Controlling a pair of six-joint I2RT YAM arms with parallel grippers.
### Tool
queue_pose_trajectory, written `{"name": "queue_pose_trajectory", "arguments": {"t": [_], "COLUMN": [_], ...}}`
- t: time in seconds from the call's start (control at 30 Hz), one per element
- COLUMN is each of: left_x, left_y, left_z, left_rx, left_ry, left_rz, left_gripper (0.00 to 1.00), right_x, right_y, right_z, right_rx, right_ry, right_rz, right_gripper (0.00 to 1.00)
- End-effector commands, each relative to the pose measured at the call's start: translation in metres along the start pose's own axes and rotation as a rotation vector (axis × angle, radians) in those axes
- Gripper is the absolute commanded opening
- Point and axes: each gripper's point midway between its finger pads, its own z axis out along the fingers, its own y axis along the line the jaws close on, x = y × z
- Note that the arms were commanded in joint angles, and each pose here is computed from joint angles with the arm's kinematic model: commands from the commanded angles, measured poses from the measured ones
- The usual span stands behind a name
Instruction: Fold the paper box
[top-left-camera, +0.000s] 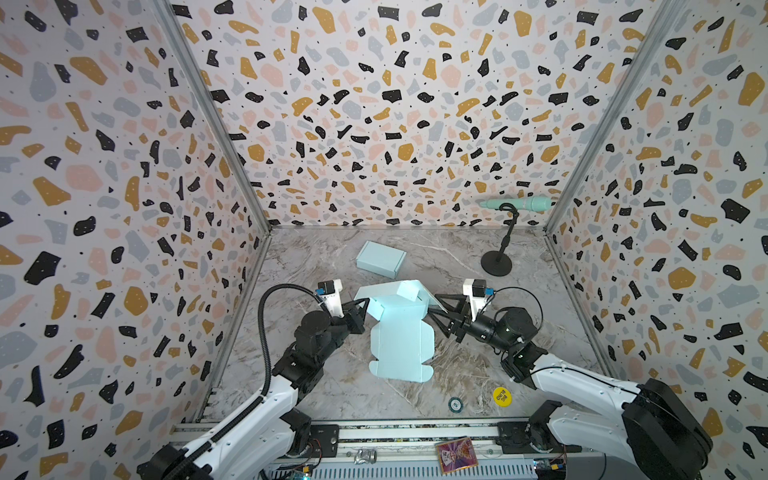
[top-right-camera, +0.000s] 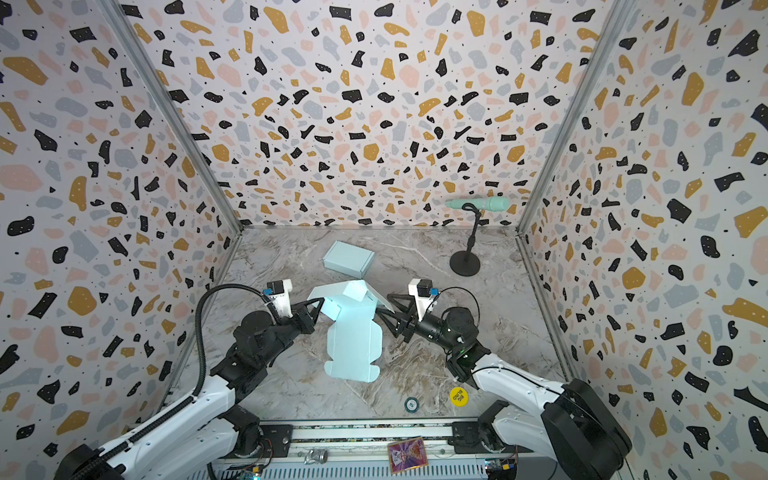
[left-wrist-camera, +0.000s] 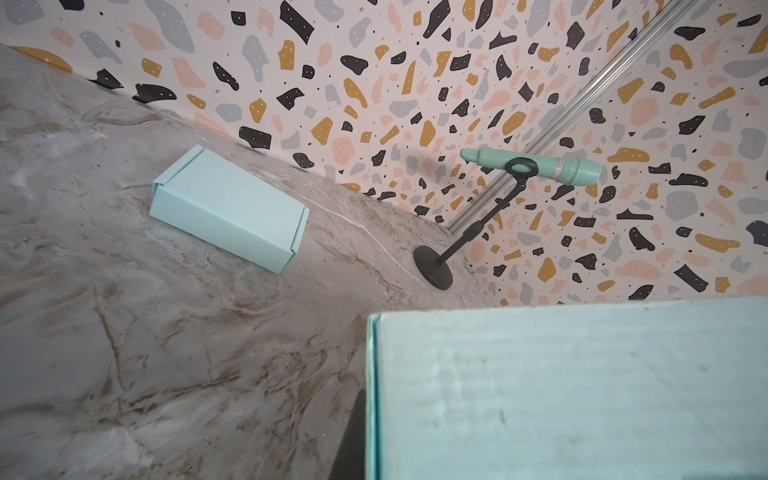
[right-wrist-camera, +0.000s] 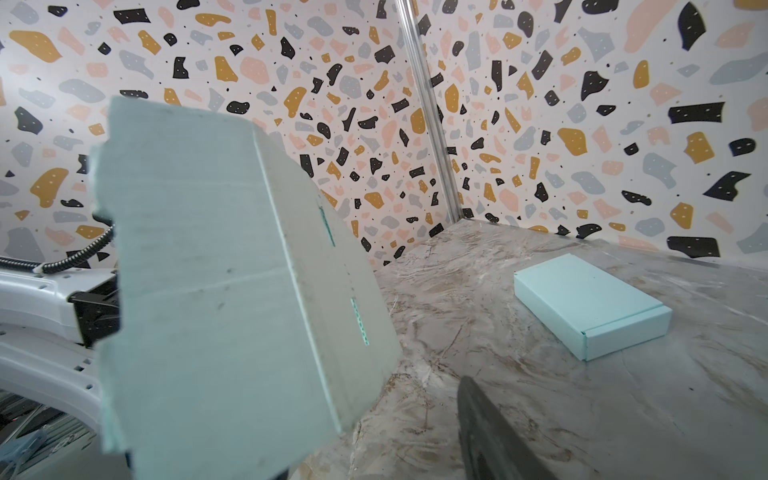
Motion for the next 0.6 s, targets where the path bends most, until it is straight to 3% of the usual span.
{"name": "queue_pose_trajectory", "arguments": {"t": [0.0,0.33,0.57], "left_x": [-0.014,-0.009,-0.011], "left_y": [-0.013,-0.008,0.007], "left_z": [-0.001,0.002,0.0], "left_rx": [0.055,0.035,-0.032], "left_ry": [-0.044,-0.026,-0.002], "left_rz": [0.004,0.009,0.048], "left_gripper": [0.0,0.0,0.0], "right_x": [-0.02,0.004,-0.004], "right_y": [0.012,-0.009,0.0], "right_z": [0.008,0.017,-0.023], "right_rx": [-0.05,0.047,0.096], "right_ry": [-0.053,0.06,0.1], "right_rz": [-0.024,0.009,-0.078], "right_gripper": [0.62,0.59,0.61]}}
